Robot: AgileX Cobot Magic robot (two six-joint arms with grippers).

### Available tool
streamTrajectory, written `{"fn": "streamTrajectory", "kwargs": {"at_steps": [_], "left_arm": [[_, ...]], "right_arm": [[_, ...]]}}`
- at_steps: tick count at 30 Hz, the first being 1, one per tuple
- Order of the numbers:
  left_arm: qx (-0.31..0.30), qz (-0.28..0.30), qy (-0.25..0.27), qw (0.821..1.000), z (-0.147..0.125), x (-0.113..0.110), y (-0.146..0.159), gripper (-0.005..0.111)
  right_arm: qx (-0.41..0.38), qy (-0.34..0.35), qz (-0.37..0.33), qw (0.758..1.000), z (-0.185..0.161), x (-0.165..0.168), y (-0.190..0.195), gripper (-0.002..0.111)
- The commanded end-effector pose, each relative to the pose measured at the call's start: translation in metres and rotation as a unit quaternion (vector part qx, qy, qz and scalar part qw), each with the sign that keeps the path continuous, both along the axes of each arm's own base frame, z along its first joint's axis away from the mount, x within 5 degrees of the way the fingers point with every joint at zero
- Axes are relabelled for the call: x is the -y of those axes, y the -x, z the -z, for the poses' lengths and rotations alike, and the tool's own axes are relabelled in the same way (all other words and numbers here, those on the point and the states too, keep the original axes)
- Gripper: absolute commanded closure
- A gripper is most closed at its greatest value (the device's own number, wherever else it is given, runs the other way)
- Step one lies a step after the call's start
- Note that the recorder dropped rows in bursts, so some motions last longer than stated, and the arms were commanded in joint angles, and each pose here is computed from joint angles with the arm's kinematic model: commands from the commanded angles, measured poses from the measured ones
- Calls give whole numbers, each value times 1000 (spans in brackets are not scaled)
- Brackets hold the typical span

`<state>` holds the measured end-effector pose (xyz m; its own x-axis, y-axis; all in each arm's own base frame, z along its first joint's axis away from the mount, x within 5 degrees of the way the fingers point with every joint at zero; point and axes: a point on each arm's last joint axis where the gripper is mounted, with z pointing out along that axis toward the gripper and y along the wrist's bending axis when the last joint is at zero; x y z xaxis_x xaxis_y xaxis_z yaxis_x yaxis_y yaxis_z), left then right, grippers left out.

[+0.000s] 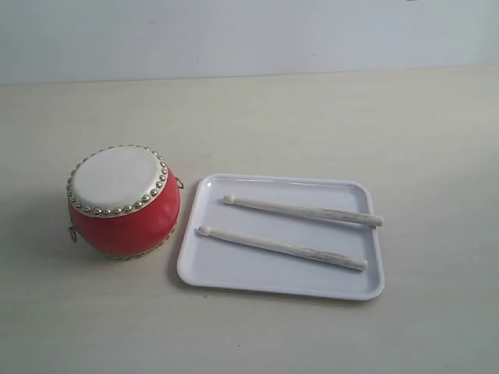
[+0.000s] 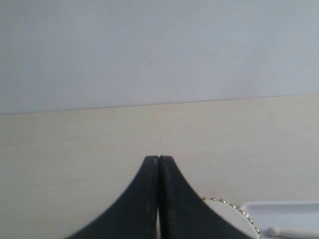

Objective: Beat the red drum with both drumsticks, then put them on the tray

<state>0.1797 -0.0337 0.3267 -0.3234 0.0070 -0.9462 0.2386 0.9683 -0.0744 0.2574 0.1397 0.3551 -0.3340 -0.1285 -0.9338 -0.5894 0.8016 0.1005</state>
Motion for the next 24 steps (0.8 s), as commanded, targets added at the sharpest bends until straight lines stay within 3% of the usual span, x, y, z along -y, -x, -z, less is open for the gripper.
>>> {"fn": "streamTrajectory", "kwargs": {"at_steps": [1,14,20,24], "left_arm": [[3,-4,0,1000,0,-1,1,107],[7,-10,-1,1000,-3,-5,6,107],[132,-27,13,991,-23,-15,97,107],[183,-27,14,983,-16,-15,128,107]], "right_arm": [[6,-18,16,1000,-5,4,3,108],[5,-17,16,1000,-4,4,2,108],[5,-17,16,1000,-4,4,2,108],[5,-17,16,1000,-4,4,2,108]]}}
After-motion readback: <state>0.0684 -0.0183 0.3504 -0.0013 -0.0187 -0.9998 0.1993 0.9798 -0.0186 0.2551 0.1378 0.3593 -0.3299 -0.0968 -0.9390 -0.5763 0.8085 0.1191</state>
